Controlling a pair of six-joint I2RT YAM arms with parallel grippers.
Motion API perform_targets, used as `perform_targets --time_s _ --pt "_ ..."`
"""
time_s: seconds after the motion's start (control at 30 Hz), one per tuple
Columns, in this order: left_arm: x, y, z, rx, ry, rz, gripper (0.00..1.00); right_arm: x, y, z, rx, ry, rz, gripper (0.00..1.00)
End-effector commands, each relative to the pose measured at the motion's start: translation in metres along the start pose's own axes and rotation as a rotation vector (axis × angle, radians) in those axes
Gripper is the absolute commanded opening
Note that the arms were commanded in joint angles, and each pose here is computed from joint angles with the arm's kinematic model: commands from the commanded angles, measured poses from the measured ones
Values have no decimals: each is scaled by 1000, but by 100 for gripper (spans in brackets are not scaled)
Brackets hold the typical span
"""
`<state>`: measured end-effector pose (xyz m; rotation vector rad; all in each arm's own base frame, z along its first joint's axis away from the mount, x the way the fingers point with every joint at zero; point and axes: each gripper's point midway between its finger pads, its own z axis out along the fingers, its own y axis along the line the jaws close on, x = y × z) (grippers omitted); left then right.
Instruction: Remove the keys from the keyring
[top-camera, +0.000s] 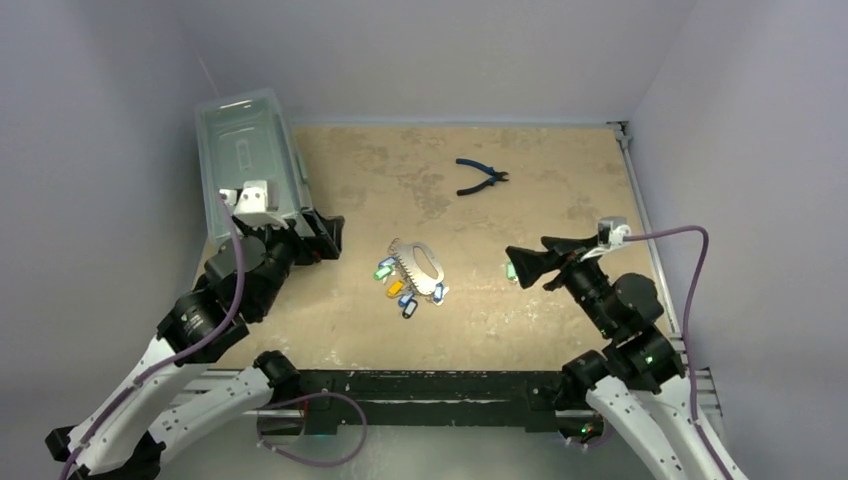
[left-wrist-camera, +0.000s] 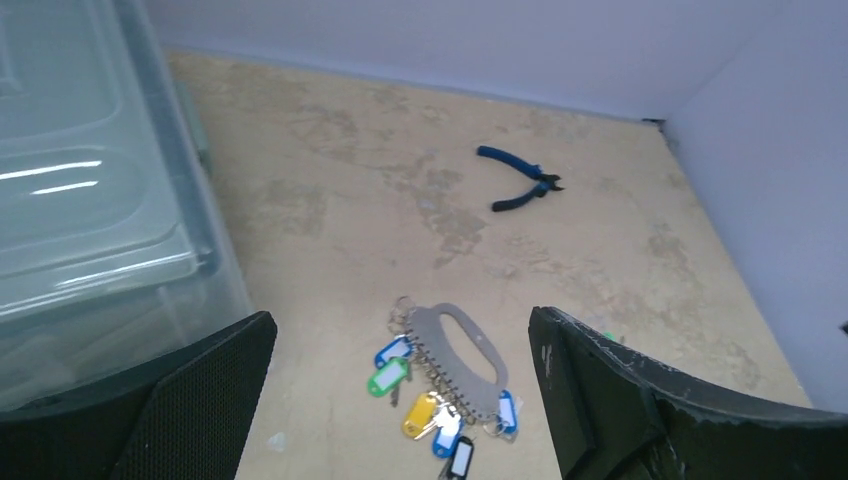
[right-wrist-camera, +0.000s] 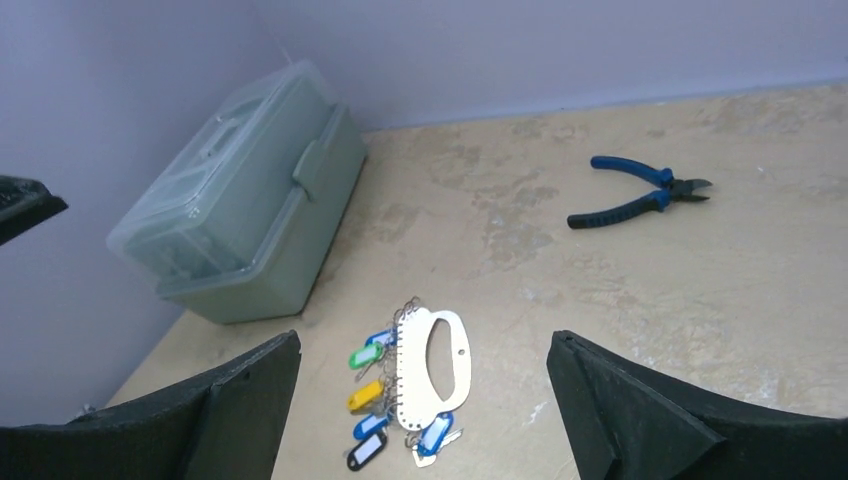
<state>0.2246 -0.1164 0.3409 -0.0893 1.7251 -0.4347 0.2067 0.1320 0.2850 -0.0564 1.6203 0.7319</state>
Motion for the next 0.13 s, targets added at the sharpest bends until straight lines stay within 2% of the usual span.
perform_targets --time_s 0.0,0.1 --pt "11 37 -6 -174 23 20 99 -13 -9 -4 70 -51 27 99" --pt "14 37 -2 -186 38 43 99 -13 -7 -3 64 -39 18 99"
